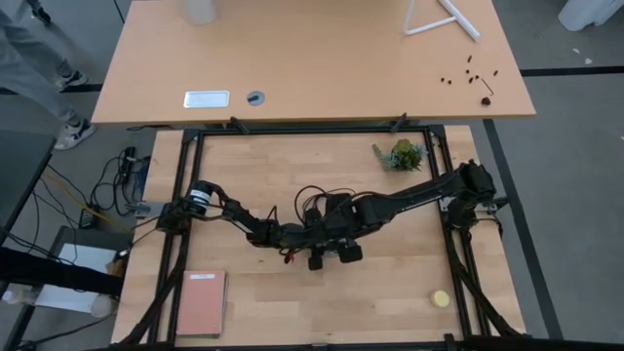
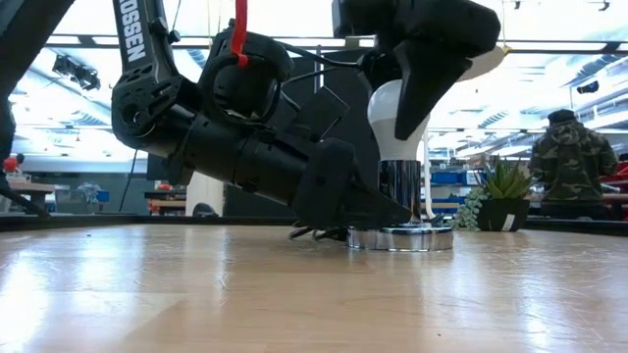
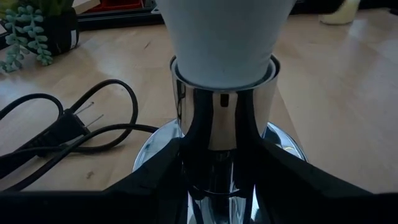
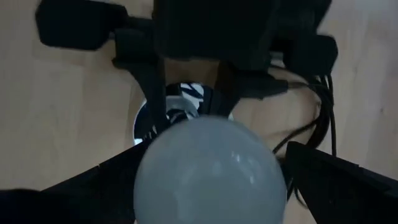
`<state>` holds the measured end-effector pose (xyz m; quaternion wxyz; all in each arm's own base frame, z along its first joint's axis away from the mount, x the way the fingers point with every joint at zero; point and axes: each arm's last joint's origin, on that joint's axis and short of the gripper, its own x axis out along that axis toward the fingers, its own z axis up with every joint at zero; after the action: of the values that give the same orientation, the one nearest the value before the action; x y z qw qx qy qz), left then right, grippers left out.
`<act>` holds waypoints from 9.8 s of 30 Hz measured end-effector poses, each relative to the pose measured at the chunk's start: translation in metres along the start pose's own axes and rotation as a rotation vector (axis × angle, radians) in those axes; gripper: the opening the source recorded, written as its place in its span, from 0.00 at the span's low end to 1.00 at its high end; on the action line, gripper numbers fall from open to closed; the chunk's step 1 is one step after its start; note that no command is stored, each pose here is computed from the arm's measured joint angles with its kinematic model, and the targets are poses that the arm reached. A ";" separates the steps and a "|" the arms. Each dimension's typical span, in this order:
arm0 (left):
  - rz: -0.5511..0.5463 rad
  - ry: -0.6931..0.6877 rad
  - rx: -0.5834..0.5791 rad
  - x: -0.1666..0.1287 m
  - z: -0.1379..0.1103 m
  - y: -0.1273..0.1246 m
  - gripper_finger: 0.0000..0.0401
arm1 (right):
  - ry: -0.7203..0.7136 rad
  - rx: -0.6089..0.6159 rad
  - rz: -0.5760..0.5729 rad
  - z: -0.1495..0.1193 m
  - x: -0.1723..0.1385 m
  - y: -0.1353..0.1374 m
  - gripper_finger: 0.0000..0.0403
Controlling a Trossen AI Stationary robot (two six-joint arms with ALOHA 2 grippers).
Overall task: Screw lightbulb
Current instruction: Insert the lightbulb into the lamp
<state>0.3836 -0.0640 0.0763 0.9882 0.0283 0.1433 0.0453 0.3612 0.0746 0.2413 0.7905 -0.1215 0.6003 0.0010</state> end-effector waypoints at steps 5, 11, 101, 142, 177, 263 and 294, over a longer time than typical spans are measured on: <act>0.000 0.000 0.000 0.000 0.000 0.000 0.49 | 0.009 -0.120 0.014 -0.001 0.000 0.000 0.93; 0.002 0.000 0.000 0.000 0.000 0.000 0.49 | 0.018 -0.216 0.022 -0.002 0.001 -0.001 0.93; 0.069 0.011 -0.018 0.000 -0.001 0.002 0.49 | -0.451 0.524 -0.002 -0.085 -0.024 0.032 0.71; 0.031 0.029 -0.022 -0.001 -0.003 -0.003 0.49 | -0.407 0.242 0.066 -0.113 0.021 0.023 0.72; 0.010 0.030 -0.037 -0.001 -0.003 -0.004 0.49 | 0.059 -0.185 0.123 0.012 0.012 -0.005 0.86; 0.038 0.033 -0.120 -0.002 -0.004 -0.006 0.49 | -0.172 0.621 -0.142 -0.010 -0.073 -0.011 0.94; 0.021 0.030 -0.106 -0.003 -0.003 -0.008 0.49 | -0.882 0.402 0.016 -0.133 0.058 0.021 0.93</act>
<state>0.3808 -0.0721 0.0732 0.9856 -0.0232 0.1553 0.0635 0.2480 0.0611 0.1493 0.9774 0.0503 0.1970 -0.0576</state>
